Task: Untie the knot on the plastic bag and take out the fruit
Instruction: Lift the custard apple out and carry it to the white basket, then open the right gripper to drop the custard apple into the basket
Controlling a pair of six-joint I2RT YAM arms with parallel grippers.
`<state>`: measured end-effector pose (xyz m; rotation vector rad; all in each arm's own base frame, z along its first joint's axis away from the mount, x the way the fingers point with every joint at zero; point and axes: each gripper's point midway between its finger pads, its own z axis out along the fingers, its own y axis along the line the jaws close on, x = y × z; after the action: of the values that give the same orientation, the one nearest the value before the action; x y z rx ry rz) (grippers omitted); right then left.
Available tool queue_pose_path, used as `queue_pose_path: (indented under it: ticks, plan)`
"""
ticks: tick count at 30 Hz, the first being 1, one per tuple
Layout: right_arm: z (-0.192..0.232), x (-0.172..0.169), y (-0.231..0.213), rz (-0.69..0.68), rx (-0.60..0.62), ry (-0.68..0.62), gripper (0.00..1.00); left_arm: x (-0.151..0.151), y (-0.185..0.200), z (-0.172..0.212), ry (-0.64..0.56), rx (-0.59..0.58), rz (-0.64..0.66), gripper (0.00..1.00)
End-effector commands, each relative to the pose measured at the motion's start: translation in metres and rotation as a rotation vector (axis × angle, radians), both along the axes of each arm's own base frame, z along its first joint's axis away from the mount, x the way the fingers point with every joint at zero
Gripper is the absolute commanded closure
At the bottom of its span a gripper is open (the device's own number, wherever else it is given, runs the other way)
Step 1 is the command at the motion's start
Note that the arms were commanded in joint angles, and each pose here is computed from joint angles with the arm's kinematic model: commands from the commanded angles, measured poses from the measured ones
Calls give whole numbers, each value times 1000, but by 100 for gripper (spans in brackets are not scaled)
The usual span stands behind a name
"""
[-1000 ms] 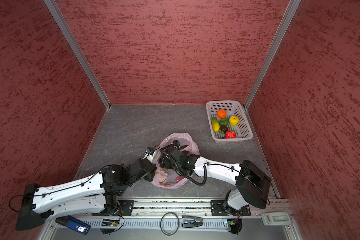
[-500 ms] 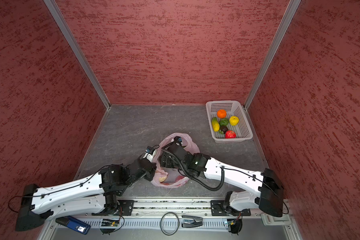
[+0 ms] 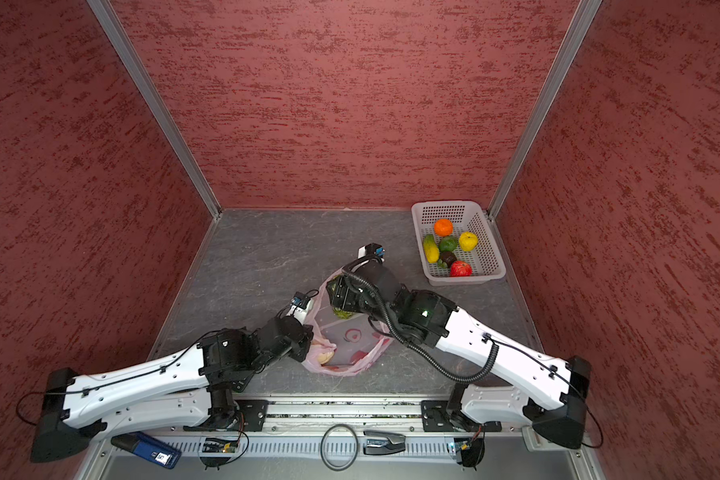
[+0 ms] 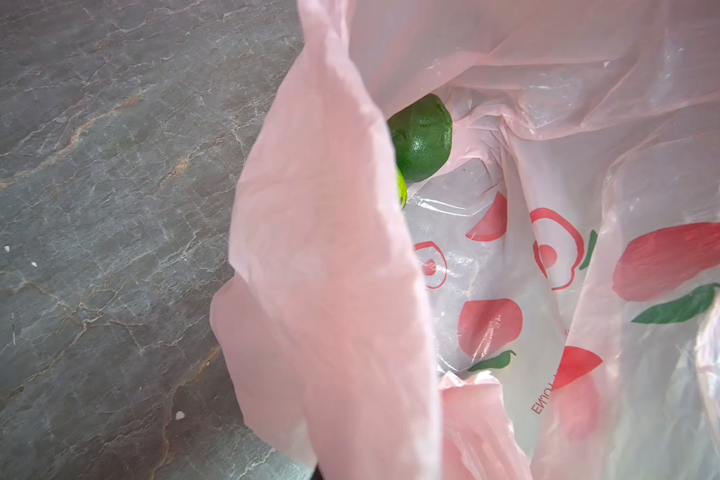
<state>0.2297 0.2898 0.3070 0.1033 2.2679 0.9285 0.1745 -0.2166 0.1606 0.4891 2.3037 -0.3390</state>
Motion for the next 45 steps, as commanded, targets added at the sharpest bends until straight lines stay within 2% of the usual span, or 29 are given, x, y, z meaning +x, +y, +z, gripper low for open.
queue_pose_path:
  ticks: [1, 7, 15, 22, 25, 30, 35, 40, 45]
  plan:
    - [23, 17, -27, -62, -16, -64, 35, 2, -5, 6, -11, -16, -11, 100]
    - [34, 63, -107, -229, -99, -122, 34, 3, -7, 7, -13, -21, -16, 100]
    - [16, 121, -206, -435, -203, -141, 33, 4, -12, 12, -17, -22, -23, 100]
    - [-30, 178, -280, -603, -287, -107, 32, 5, -14, 14, -20, -19, -23, 100]
    - [-58, 197, -311, -666, -306, -55, 32, 5, -14, 15, -22, -23, -19, 100]
    - [-110, 219, -360, -746, -333, 37, 33, 6, -17, 16, -23, -28, -17, 100]
    - [-148, 230, -391, -773, -384, 130, 32, 7, -20, 19, -27, -26, -16, 100]
    - [-172, 233, -414, -796, -419, 192, 25, 8, -21, 20, -28, -18, -20, 100]
    - [-182, 235, -420, -791, -451, 219, 6, 9, -21, 23, -33, -15, -17, 100]
